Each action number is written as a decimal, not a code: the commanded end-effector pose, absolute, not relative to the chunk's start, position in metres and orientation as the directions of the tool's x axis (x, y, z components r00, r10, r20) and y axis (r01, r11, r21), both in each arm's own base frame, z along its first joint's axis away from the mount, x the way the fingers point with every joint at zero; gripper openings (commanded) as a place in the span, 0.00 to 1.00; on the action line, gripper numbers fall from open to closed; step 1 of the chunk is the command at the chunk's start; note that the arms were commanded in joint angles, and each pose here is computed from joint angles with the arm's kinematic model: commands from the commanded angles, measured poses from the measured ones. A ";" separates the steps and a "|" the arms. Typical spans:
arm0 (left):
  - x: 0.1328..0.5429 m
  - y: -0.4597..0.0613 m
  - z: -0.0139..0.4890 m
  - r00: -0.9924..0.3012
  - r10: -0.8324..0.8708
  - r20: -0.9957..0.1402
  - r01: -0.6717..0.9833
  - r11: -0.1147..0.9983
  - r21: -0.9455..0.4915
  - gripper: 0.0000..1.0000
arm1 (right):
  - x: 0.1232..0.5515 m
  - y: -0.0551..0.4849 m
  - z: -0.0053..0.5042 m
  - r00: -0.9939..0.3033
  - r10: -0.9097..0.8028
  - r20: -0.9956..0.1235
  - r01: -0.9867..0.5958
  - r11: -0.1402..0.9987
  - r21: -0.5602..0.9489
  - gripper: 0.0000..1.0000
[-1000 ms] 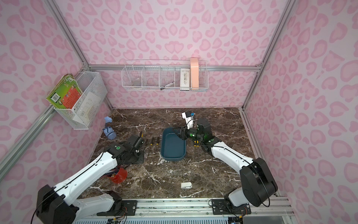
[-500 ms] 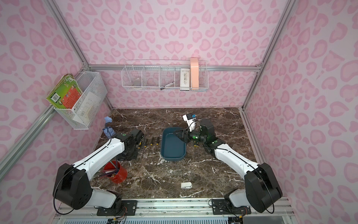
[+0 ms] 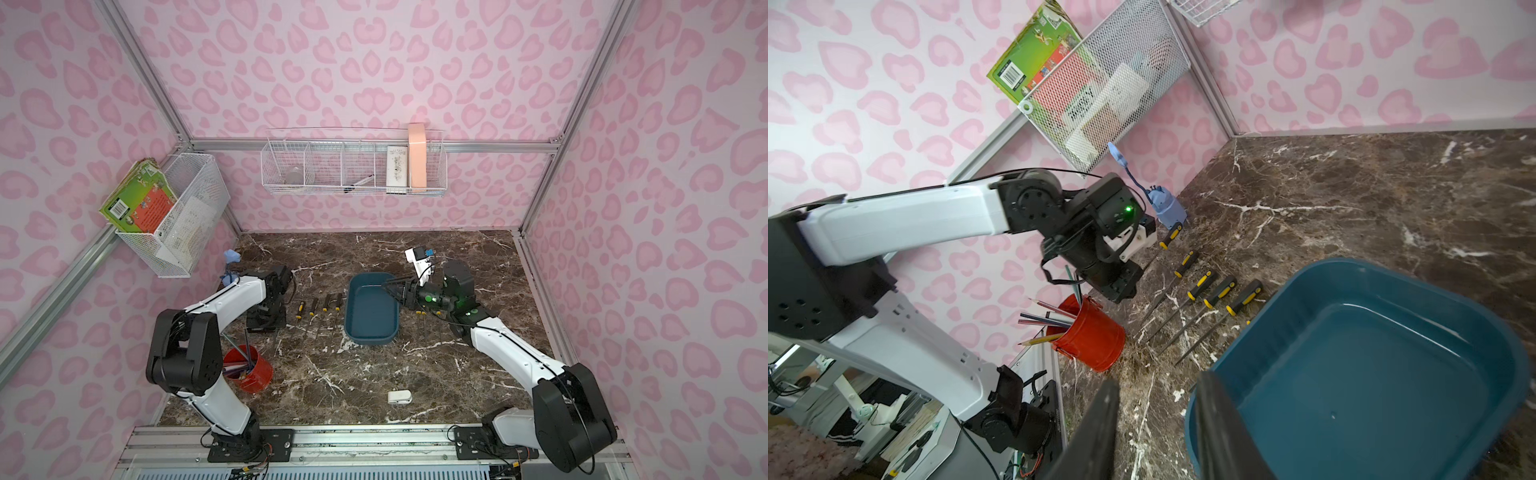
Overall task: Take the file tool out of the storage box
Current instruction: Place the file tool at the center of the board, then reset both arms
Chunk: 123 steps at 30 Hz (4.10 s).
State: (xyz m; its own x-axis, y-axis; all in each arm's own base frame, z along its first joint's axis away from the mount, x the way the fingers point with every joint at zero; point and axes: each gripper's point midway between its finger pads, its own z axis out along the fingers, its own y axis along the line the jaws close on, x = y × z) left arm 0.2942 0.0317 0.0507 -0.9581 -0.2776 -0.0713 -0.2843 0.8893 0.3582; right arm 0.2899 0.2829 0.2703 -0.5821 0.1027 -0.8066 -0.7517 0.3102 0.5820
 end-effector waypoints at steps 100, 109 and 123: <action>0.345 -0.033 0.161 -0.252 0.201 -0.946 0.001 0.978 0.208 0.84 | 0.312 0.016 0.205 0.109 0.003 -0.994 -0.072 0.997 -0.005 1.00; 0.372 0.007 0.121 -0.297 0.034 -0.954 -0.078 0.995 0.059 0.83 | 0.343 0.011 0.155 -0.047 -0.021 -0.999 -0.066 0.998 -0.018 1.00; 0.398 -0.005 0.089 -0.374 -0.015 -0.927 0.097 0.994 -0.055 0.98 | 0.359 0.008 0.152 -0.056 -0.038 -0.998 -0.053 0.998 -0.035 1.00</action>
State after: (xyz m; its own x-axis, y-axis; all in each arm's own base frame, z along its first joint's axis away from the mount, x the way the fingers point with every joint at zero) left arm 0.3958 0.0027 0.0888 -0.3581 -0.0260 -0.9333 0.0666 0.9964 -0.0533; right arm 0.3567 0.0091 0.1470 -0.0776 -0.0338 -0.9964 -0.0578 0.9979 -0.0294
